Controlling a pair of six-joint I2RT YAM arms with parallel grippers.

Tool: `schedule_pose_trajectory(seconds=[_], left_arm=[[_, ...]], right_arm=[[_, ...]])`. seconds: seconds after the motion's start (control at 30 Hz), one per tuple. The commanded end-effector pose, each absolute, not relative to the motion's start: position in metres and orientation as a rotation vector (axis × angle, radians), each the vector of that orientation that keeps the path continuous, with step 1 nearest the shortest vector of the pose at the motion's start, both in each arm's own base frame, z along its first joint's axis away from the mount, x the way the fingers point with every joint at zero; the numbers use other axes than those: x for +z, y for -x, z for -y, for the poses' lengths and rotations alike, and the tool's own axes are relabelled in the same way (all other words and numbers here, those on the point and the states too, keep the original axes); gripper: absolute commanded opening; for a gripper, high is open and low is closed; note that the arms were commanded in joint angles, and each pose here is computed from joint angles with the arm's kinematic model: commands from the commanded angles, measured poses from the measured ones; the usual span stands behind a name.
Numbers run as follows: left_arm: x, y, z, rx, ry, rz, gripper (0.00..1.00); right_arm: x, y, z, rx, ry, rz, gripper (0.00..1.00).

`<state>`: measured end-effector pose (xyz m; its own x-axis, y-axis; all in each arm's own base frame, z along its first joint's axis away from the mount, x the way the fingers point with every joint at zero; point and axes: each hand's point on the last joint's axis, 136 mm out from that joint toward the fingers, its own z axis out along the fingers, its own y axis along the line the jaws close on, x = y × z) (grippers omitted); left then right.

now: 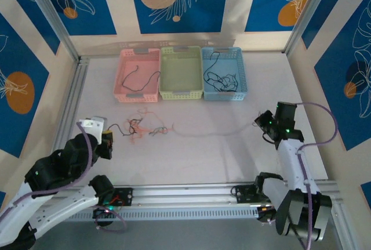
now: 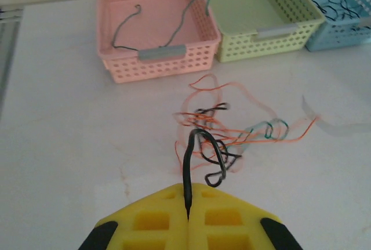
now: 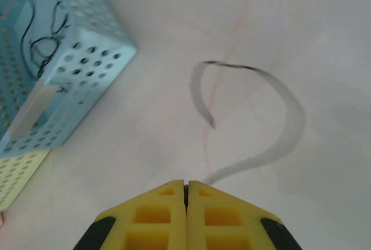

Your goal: Untangle the cables

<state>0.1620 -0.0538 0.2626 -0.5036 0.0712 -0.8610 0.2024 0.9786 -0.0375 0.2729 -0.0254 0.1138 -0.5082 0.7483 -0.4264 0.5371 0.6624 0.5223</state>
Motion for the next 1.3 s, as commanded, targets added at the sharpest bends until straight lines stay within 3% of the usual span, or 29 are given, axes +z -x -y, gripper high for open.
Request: schedule_pose_trajectory(seconds=[0.0, 0.27, 0.47, 0.8, 1.03, 1.27], left_arm=[[0.27, -0.163, 0.039, -0.105, -0.121, -2.078, 0.0], [0.268, -0.163, 0.047, -0.139, -0.161, -2.084, 0.0], [0.264, -0.163, 0.062, -0.193, -0.228, -2.095, 0.0], [0.26, -0.163, 0.07, -0.206, -0.261, -2.111, 0.0], [0.257, -0.164, 0.073, -0.21, -0.275, -2.118, 0.0], [0.257, -0.164, 0.072, -0.208, -0.269, -2.117, 0.0]], right_arm=[[0.105, -0.265, 0.026, 0.438, -1.044, -2.263, 0.0], [0.102, -0.269, 0.016, 0.506, -1.016, -2.285, 0.0], [0.127, -0.282, -0.022, 0.735, -0.851, -2.27, 0.0], [0.302, -0.308, -0.074, 0.751, -0.392, -1.995, 0.0], [0.413, -0.35, -0.089, 0.739, -0.274, -1.752, 0.0], [0.454, -0.418, -0.086, 0.604, -0.312, -1.679, 0.0]])
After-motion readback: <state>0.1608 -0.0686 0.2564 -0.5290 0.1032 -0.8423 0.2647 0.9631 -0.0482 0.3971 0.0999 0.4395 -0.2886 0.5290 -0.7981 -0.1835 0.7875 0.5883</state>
